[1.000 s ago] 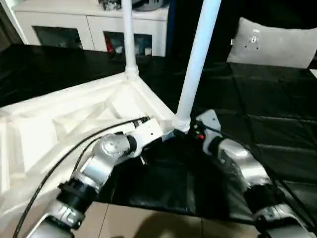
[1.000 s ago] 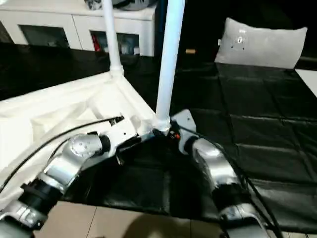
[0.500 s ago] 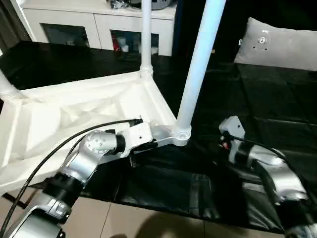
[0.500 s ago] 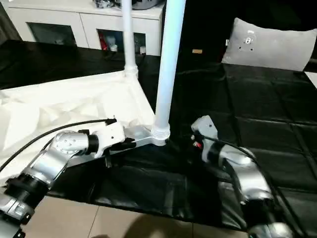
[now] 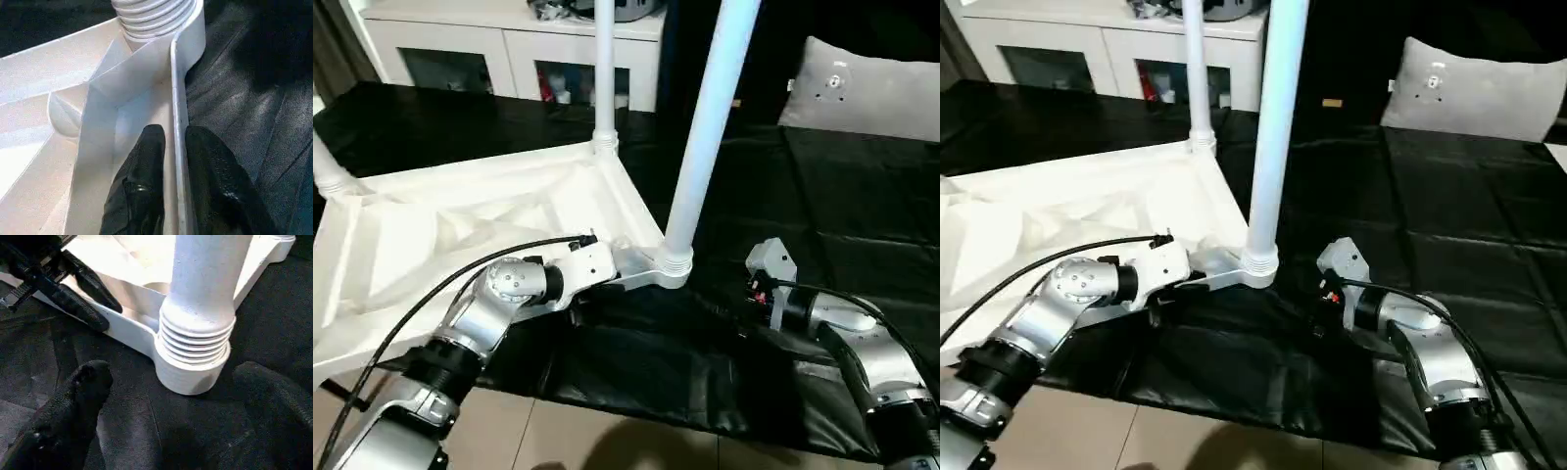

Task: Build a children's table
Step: Rotate leg to tighten

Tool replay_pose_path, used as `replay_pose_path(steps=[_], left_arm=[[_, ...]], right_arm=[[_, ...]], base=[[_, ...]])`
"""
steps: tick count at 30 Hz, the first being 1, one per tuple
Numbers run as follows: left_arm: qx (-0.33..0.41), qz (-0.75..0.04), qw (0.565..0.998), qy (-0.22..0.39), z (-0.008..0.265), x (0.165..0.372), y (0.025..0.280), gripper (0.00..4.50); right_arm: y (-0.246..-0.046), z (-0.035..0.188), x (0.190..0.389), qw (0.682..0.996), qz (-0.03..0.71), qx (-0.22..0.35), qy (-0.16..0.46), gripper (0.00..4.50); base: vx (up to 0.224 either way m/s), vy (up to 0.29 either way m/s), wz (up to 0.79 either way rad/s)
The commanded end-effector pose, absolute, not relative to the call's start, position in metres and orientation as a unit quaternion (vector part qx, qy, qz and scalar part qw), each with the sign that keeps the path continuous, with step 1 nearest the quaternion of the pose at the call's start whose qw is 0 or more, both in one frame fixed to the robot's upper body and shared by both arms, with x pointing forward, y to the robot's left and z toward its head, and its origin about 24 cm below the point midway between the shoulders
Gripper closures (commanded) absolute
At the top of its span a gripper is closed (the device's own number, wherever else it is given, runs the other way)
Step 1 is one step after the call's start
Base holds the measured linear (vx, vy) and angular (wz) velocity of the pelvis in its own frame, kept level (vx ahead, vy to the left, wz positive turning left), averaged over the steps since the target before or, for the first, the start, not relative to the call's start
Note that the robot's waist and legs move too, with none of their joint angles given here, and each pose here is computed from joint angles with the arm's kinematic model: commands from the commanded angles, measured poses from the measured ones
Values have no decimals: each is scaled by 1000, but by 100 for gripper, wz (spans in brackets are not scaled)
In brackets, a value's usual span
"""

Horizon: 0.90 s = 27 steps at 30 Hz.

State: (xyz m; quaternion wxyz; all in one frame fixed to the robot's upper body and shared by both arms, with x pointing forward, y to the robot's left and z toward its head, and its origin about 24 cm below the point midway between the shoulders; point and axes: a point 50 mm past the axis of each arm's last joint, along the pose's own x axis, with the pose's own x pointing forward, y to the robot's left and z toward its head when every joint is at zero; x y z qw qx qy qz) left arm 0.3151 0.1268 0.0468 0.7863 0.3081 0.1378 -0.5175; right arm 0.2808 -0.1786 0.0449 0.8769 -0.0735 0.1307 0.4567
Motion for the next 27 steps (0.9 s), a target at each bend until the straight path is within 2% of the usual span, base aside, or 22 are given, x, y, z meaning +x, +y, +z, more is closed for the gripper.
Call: replay_pose_path(steps=[1,8,16,19,27], left_arm=[[300,-516,779,190,28,310,136,379],[289,-520,781,190,27,310,134,439],[302,-529,771,184,27,312,135,450],[307,-569,746,162,30,306,131,450],[317,-632,690,155,30,296,125,450]], right_arm=[[-177,47,280,874,462,-76,128,0],[-177,46,278,873,463,-78,132,0],[-179,51,281,873,464,-91,121,0],[-180,55,282,862,485,-93,115,0],[-178,62,285,835,523,-126,113,0]], base=[[0,0,0],[0,0,0],[0,0,0],[0,0,0],[0,0,0]])
